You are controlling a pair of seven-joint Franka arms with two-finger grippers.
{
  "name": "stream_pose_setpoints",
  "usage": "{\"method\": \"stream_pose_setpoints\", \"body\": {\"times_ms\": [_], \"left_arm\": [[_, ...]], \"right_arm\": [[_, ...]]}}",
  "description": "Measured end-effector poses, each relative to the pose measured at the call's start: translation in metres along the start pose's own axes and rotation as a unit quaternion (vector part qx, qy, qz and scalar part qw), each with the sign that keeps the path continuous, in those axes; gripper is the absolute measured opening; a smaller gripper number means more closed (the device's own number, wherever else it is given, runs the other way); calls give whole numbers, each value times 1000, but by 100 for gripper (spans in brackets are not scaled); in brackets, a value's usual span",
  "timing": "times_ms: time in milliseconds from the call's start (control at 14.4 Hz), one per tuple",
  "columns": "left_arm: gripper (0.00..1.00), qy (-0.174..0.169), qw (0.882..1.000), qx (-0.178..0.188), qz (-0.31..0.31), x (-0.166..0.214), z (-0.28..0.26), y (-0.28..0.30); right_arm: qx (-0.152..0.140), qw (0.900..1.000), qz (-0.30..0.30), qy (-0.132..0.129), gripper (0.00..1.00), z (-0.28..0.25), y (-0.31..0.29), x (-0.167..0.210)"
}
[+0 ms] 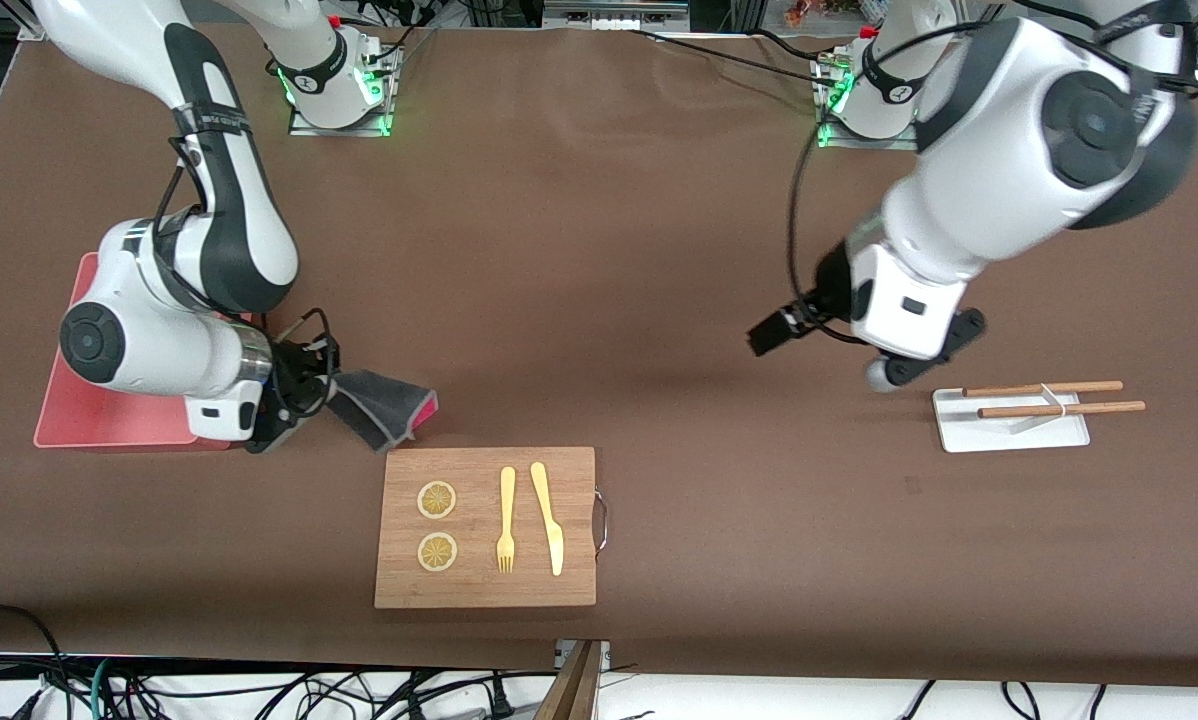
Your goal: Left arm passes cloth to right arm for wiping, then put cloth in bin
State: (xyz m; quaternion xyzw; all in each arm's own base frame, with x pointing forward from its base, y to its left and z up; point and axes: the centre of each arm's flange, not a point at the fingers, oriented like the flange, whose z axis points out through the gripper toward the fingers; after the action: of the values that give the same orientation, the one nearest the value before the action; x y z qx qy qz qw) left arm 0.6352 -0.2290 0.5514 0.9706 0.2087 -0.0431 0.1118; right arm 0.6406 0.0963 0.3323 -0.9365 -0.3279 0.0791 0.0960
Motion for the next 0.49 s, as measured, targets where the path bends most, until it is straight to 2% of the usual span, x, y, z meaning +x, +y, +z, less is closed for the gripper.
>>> {"method": "stream_pose_setpoints", "body": {"times_ms": [208,347,486], "left_arm": [[100,-12,992,34,118,48,-13,-70],[100,-16,983,56,175,77,-23,-119],[100,-40,968,106,226,87,-25,-154]], "right_arm": [[3,1000,22,-20,2,13,16,-29],[-2,999,25,-22,2,35,18,-30],[-17,999,18,-20,2,66,14,-18]]}}
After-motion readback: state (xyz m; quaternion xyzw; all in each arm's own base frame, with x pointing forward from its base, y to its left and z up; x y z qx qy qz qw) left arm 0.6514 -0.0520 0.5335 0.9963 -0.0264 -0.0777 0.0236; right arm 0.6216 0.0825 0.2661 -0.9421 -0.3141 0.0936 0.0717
